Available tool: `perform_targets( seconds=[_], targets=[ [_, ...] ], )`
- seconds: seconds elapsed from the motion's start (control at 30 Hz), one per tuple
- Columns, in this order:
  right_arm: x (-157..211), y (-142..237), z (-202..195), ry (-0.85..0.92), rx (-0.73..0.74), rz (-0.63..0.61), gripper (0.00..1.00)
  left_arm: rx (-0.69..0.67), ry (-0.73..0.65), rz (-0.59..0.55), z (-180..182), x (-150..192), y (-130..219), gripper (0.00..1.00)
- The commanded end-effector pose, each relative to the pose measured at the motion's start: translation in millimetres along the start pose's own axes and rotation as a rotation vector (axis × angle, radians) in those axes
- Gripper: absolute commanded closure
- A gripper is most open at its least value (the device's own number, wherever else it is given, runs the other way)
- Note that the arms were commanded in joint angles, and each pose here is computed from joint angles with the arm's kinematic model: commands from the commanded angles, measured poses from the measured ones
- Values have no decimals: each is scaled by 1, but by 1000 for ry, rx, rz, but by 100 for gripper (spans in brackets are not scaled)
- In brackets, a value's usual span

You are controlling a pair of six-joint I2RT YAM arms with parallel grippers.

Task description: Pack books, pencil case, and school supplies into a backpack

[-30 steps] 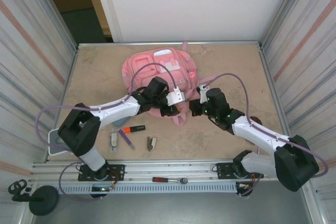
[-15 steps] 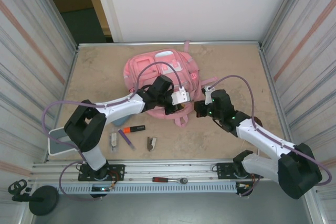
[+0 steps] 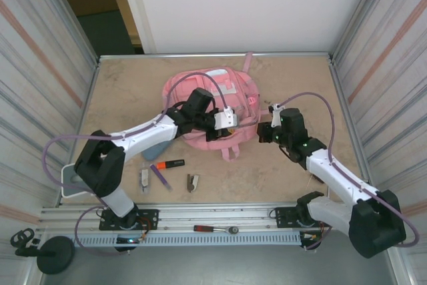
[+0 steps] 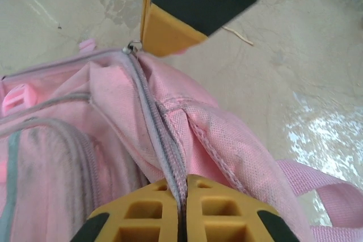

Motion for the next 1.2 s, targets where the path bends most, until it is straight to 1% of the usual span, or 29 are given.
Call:
perform_targets(
  seconds=[0.0,0.1,0.17,0.23,0.3,0.37,0.43,0.53,0.6,0.67,0.83,0.97,1.07,1.17],
  targets=[
    [6,-1,-44,-24,192,75,100,-104,-41,-83,20,-13,44,100],
    [3,-11,-48,-32,205,91,100,-133,-21,-70,24,3,48,100],
    [3,-20,-46,-46,188,100,100,-164,-1,-30,29,20,45,100],
    [4,-28,-40,-63,156,103,100,-182,40,19,35,40,41,97],
    [5,-35,-31,-55,127,100,100,-184,79,70,38,58,37,92],
    [6,-41,-19,-38,100,93,100,-186,107,108,38,69,33,84],
    [5,-44,-10,-26,78,87,100,-182,132,107,36,70,32,72],
    [5,-47,1,-22,48,80,100,-209,199,96,35,59,35,58],
    [6,-48,8,-18,28,79,100,-230,238,87,35,49,37,52],
    [6,-49,14,-15,12,78,100,-232,239,74,29,37,33,49],
    [7,-49,24,-11,-16,76,100,-234,162,80,17,18,6,43],
    [6,-47,28,-14,-33,70,100,-213,140,135,18,17,-18,42],
    [6,-44,29,-12,-37,61,100,-189,134,153,18,21,-31,44],
    [8,-42,27,-6,-35,59,100,-156,130,139,16,21,-41,49]
  ],
)
Point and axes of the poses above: each hand's point on the last joint's axis, 136 mm out from that joint toward the fingers, its own y axis back along the fingers, its own z axis along the line the jaws close on, x = y × z, the point moved 1 cm from there along y, back along the fingers
